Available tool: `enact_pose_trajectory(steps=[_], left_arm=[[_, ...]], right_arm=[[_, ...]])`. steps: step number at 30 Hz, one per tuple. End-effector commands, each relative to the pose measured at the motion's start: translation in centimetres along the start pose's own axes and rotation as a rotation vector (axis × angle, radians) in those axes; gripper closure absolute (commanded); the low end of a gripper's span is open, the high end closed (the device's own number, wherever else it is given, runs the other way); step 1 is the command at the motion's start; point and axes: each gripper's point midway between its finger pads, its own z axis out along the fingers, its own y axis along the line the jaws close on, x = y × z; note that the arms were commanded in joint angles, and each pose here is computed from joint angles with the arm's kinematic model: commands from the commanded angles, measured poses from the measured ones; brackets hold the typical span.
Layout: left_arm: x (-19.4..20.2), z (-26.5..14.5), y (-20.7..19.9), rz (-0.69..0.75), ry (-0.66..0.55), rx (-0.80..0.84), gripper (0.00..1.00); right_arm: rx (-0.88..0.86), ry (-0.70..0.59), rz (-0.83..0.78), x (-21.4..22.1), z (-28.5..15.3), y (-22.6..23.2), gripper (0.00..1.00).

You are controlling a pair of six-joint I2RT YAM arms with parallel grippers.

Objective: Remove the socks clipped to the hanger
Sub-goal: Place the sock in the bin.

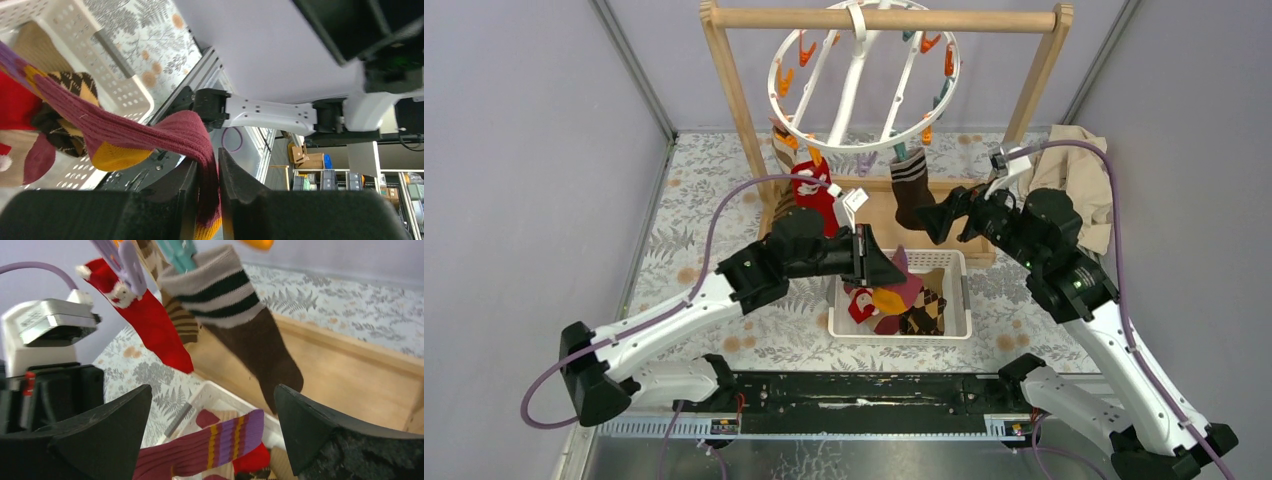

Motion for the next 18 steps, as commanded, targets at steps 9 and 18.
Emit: enact_pose_trajectory(steps=[9,18], left_arm=[[3.7,2.7,8.7,-0.034,0.058,-0.201,0.6],[2.7,-0.8,12.6,0.037,-0.011,-0.464,0.02]], right_arm=[[0.071,0.085,0.052,4.1,-1.9,-1.5,0.0],[0.101,0.066,0.041,5.2,0.9,-3.0,0.0]])
